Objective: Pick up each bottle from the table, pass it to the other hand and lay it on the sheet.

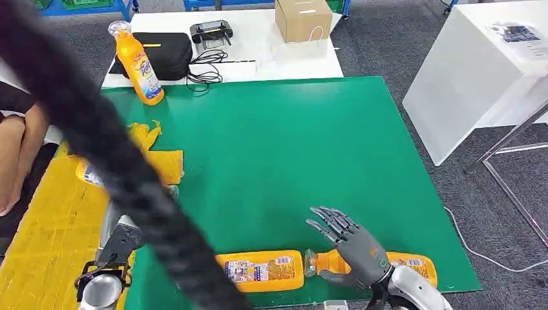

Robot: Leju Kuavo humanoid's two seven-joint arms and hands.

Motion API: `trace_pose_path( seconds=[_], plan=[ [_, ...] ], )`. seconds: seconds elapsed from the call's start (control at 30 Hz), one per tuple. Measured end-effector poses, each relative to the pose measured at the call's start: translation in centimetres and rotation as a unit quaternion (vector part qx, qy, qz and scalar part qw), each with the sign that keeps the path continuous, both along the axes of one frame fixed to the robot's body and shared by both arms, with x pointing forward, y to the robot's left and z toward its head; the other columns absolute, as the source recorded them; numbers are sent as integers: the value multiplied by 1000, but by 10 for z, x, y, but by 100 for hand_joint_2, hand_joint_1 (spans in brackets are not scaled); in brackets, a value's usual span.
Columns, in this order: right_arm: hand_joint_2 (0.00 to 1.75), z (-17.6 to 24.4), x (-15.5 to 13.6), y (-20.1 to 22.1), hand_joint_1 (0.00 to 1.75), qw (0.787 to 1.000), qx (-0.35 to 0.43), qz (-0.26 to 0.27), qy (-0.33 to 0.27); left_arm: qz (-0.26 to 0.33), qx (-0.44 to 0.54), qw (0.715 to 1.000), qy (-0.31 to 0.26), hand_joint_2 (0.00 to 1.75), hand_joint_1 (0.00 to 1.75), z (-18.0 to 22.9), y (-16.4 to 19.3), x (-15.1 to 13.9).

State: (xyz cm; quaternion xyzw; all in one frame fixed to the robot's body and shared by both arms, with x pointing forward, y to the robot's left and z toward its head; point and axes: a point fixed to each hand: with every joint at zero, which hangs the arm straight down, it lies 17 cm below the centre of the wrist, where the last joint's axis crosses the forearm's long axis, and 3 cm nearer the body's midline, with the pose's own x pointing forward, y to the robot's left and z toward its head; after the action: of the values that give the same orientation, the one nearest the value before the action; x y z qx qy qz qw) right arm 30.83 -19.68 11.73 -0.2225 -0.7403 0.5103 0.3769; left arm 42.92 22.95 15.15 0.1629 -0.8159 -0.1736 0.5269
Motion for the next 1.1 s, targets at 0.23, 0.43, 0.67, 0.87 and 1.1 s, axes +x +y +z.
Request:
trace_pose_path(
  seconds=[0.23, 0.43, 0.67, 0.87, 1.1],
  plan=[
    [175, -1, 0, -1, 0, 1000, -3, 0, 0, 1, -2, 1000, 0, 175, 0, 0, 0, 0],
    [175, -12, -9, -6, 0, 999, 6, 19, 39, -2, -13, 1000, -1, 175, 0, 1, -1, 0],
    [175, -29, -30, -18, 0, 993, 21, 60, 104, -10, -26, 1000, -3, 175, 0, 4, -4, 4],
    [175, -40, -53, -27, 0, 985, 25, 80, 151, -24, -28, 999, -6, 175, 0, 8, -16, 6],
    [175, -48, -63, -36, 0, 983, 10, 75, 166, -28, -30, 999, -8, 175, 0, 9, -20, 7]
  ],
)
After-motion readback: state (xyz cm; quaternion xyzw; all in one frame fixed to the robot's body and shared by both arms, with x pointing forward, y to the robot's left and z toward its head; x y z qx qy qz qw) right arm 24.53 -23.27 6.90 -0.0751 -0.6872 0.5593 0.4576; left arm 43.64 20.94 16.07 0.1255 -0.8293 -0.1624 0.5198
